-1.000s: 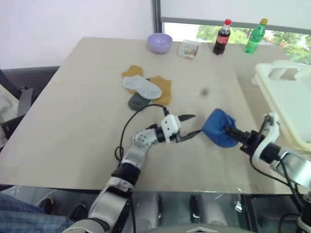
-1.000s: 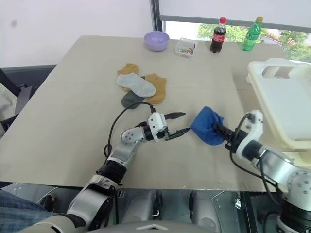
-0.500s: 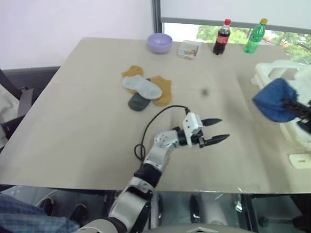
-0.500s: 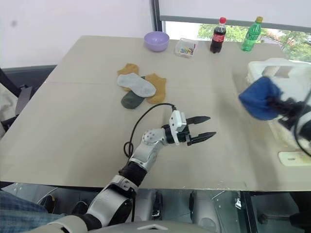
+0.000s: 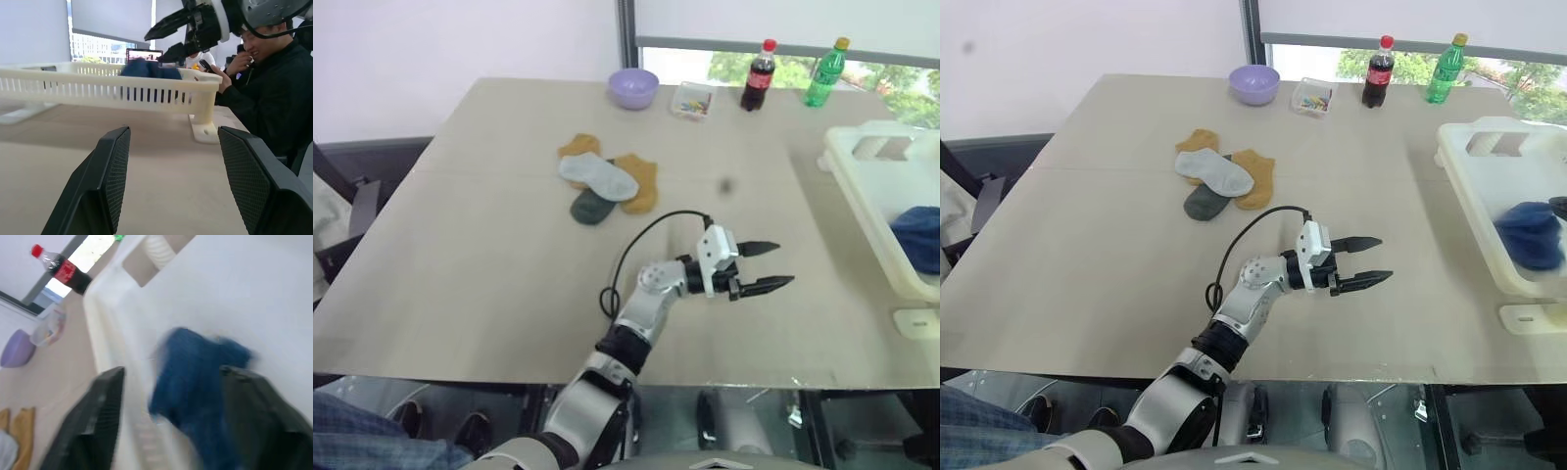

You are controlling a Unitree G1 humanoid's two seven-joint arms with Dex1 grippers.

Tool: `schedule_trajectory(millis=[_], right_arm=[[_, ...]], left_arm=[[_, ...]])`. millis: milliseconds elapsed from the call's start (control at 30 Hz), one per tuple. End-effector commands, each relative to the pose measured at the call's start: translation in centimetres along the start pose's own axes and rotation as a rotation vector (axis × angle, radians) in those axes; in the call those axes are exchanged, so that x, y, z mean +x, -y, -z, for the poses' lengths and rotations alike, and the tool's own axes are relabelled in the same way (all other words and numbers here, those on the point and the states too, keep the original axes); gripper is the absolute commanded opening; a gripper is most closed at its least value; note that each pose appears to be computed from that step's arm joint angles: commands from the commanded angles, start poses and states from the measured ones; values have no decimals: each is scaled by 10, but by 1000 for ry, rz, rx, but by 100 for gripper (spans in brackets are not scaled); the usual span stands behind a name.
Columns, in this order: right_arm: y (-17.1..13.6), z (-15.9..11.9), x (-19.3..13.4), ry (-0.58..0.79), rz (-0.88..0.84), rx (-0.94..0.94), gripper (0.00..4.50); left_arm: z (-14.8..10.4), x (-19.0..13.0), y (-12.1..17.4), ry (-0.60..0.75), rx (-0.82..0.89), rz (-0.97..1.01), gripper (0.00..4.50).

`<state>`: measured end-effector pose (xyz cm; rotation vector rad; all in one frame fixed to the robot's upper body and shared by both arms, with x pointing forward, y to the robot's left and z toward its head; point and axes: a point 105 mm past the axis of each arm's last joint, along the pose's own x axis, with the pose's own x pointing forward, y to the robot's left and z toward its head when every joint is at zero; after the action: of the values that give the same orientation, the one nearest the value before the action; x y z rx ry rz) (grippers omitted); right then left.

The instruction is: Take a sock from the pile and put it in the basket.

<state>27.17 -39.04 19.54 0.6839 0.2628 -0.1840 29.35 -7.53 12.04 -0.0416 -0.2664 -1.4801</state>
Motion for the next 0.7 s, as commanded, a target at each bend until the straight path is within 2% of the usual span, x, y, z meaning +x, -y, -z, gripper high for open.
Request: schedule_trajectory(millis=[33, 100, 200, 267, 367, 467, 633, 700], right_arm=[[7, -23, -4, 101, 43, -125, 416], [5, -32, -8, 152, 30, -201, 416], [-31, -34, -18, 220, -146, -303, 416], [-56, -27, -23, 272, -229, -465, 416], [-95, 8, -25, 288, -368, -628, 416], [-127, 51, -30, 270, -542, -678, 416], [-142, 147, -28, 44, -709, -748, 416], [-140, 174, -32, 0, -776, -747, 416]], left_arm=[[-9, 3, -2, 20, 30, 12, 306], [-9, -1, -4, 12, 39, 5, 306], [-9, -14, -10, -11, 56, -20, 306], [-7, -25, -15, -50, 79, -41, 306], [-8, -47, -18, -80, 96, -69, 306], [-11, -65, -21, -94, 94, -111, 306], [-4, -104, -19, -224, 161, -222, 306], [-1, -122, -17, -265, 159, -272, 306]])
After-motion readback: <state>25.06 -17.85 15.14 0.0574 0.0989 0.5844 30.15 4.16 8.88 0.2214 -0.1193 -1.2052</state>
